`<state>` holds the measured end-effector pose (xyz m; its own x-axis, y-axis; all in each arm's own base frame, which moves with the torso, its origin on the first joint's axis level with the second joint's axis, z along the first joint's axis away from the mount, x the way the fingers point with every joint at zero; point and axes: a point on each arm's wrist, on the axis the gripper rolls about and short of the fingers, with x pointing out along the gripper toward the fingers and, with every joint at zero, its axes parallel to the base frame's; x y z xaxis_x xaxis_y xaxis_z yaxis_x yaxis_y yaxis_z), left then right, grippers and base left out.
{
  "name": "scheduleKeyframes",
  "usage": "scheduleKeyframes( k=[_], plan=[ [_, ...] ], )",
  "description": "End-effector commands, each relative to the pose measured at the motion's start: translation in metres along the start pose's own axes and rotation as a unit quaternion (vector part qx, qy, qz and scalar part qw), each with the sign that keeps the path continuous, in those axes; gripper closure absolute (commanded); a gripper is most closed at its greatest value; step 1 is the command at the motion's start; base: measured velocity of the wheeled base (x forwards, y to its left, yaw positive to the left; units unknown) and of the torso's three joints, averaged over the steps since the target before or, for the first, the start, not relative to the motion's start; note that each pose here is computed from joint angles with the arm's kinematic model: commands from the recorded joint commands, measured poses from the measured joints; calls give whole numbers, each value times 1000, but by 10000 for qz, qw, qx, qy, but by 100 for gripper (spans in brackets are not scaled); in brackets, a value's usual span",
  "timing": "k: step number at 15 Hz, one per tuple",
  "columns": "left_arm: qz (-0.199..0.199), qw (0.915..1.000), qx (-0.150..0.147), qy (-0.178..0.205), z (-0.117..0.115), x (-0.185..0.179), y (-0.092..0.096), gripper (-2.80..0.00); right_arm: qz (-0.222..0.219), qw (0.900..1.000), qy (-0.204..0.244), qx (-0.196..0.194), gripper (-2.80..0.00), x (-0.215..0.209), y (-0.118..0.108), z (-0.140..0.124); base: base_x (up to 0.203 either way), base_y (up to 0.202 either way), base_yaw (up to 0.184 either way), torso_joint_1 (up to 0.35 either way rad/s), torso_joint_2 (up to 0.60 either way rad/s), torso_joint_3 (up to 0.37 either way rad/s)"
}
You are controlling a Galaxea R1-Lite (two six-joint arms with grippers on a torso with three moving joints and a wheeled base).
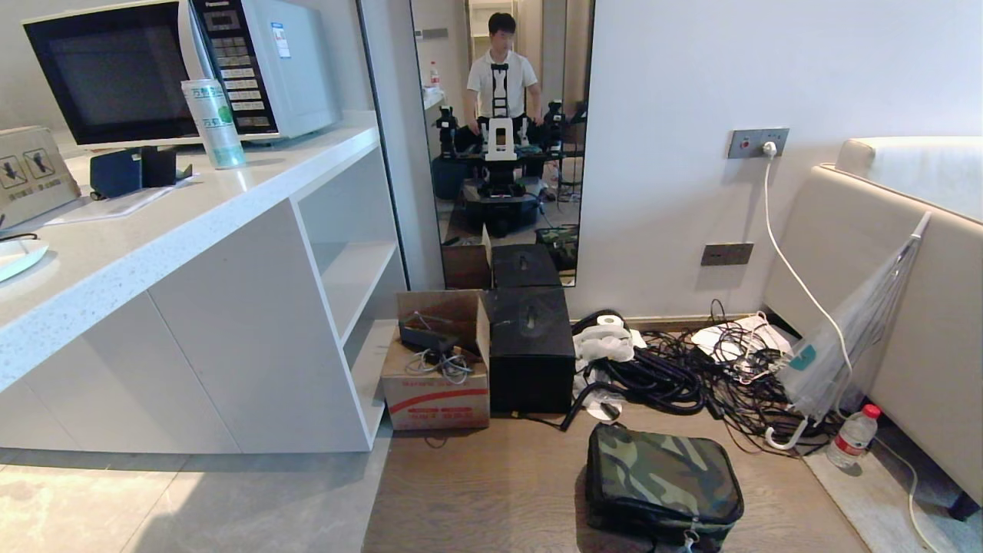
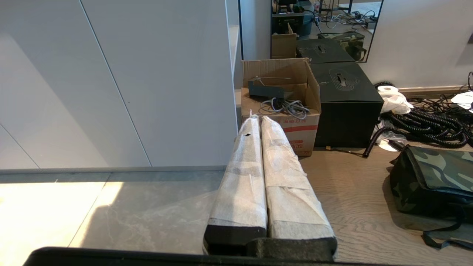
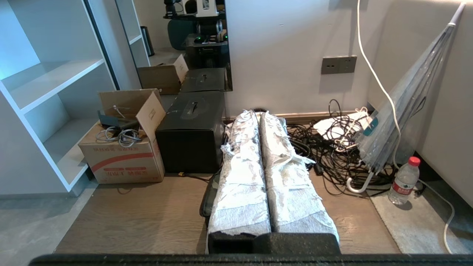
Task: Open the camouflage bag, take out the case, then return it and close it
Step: Open the top of the storage box
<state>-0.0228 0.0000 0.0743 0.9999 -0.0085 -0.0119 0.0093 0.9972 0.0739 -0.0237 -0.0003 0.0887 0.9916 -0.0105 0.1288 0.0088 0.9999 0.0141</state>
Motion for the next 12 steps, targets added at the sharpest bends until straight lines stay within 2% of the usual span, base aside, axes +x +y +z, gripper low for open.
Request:
scheduleKeyframes(
  k=[1,4,12],
  plan=[
    [-9,10000,64,-7,0,0,0,0,0,9998,201,-5,0,2,0,-11,0,0,0,0,0,0],
    [-12,10000,45,1,0,0,0,0,3,9998,200,-4,0,2,0,-11,0,0,0,1,1,-74],
    [-19,10000,59,0,0,0,0,0,4,9998,201,-4,0,2,0,-11,0,0,0,1,2,-190]
  ],
)
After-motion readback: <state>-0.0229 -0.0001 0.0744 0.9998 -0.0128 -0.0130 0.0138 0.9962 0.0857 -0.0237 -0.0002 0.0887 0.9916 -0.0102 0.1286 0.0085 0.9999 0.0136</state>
